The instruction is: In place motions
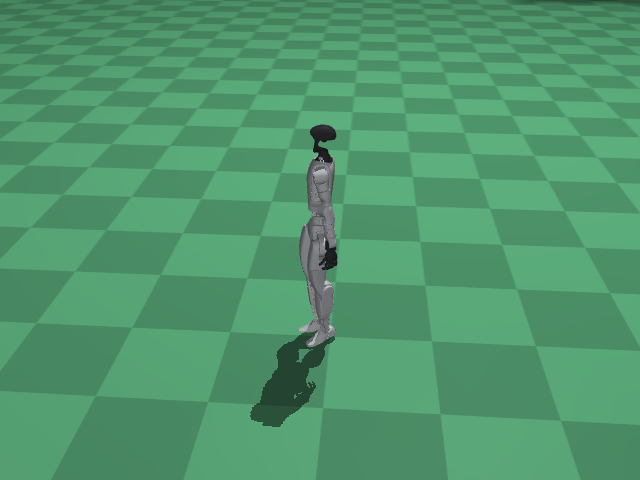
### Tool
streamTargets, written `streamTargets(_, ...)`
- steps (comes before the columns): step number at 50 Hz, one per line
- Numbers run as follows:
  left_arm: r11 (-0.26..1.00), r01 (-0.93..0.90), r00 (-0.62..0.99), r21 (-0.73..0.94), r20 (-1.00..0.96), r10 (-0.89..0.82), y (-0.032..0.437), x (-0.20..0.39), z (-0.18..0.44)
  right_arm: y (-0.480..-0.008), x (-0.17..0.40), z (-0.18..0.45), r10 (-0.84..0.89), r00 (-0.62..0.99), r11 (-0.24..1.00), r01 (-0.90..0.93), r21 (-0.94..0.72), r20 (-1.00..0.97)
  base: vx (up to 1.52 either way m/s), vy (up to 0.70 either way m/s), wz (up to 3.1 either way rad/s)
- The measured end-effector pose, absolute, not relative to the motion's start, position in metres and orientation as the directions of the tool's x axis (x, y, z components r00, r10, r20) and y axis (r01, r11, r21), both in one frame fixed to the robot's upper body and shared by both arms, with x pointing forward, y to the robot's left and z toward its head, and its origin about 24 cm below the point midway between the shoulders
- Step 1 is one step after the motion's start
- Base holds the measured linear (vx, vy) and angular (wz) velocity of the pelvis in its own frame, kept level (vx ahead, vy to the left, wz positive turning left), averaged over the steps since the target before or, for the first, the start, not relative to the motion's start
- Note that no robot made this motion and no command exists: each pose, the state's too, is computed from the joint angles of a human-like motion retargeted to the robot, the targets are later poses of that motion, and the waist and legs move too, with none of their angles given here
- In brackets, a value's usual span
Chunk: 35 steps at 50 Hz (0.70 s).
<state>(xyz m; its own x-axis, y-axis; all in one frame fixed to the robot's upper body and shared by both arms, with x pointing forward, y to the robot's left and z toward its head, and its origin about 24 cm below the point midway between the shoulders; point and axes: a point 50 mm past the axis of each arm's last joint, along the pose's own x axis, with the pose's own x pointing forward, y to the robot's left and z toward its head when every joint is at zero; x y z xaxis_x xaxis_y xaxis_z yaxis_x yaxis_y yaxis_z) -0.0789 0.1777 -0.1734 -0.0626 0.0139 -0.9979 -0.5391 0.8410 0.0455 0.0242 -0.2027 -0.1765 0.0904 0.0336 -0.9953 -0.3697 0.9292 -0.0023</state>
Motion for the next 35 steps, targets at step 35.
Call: streamTargets(35, 0.84, -0.541, -0.063, 0.043, -0.998, 0.011, 0.1772, -0.08, -0.1732, -0.201, 0.0223, -0.1767, 0.037, 0.083, 0.928, -0.373, 0.003, -0.996, 0.0, 0.0, 0.0)
